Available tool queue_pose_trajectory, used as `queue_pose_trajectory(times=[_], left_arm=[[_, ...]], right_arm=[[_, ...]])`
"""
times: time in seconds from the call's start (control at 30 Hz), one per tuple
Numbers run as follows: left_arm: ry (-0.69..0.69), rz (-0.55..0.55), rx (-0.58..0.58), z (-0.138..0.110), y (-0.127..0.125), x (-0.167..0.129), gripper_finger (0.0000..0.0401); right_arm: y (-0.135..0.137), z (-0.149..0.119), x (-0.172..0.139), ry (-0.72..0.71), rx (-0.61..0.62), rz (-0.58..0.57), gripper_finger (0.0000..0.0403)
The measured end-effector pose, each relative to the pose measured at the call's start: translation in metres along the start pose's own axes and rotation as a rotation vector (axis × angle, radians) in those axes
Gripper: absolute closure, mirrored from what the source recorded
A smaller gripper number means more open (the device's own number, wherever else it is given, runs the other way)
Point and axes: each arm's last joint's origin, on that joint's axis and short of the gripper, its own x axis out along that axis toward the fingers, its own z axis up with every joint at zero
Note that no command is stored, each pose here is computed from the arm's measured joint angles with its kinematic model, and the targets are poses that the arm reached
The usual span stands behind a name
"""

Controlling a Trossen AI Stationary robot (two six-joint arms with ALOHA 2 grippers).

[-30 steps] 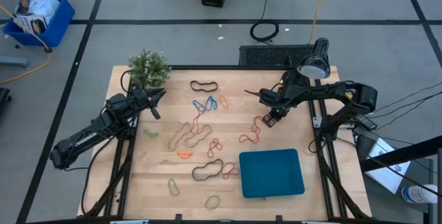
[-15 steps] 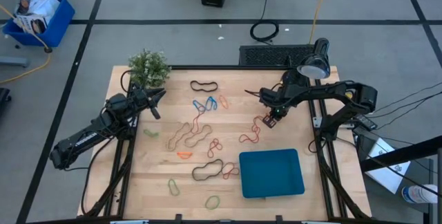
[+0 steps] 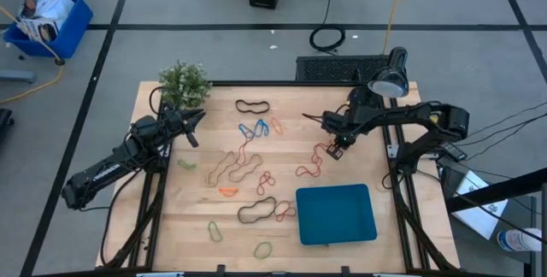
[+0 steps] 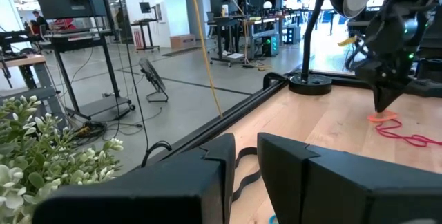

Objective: Pick and place rubber bands into bin
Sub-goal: Put the orange rubber band into the blue bin

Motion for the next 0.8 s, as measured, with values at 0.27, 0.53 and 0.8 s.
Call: queue_pose_trajectory(times=[0.27, 0.53, 0.8], left_arm=[[0.000, 0.000, 0.002, 0.000, 0.000, 0.000, 0.0329], [0.000, 0.000, 0.002, 0.000, 0.000, 0.000, 0.0329], [-0.001, 0.000, -0.011, 0.000, 0.000, 0.000, 0.0329]], right_arm=[[-0.005, -0.009, -0.043, -0.215, 0.061, 0.049, 0.0403], [0.003, -0.024, -0.096, -0.562, 0.015, 0.224, 0.0403], [0.037, -0.038, -0.136, -0.888, -0.316, 0.443, 0.0403]])
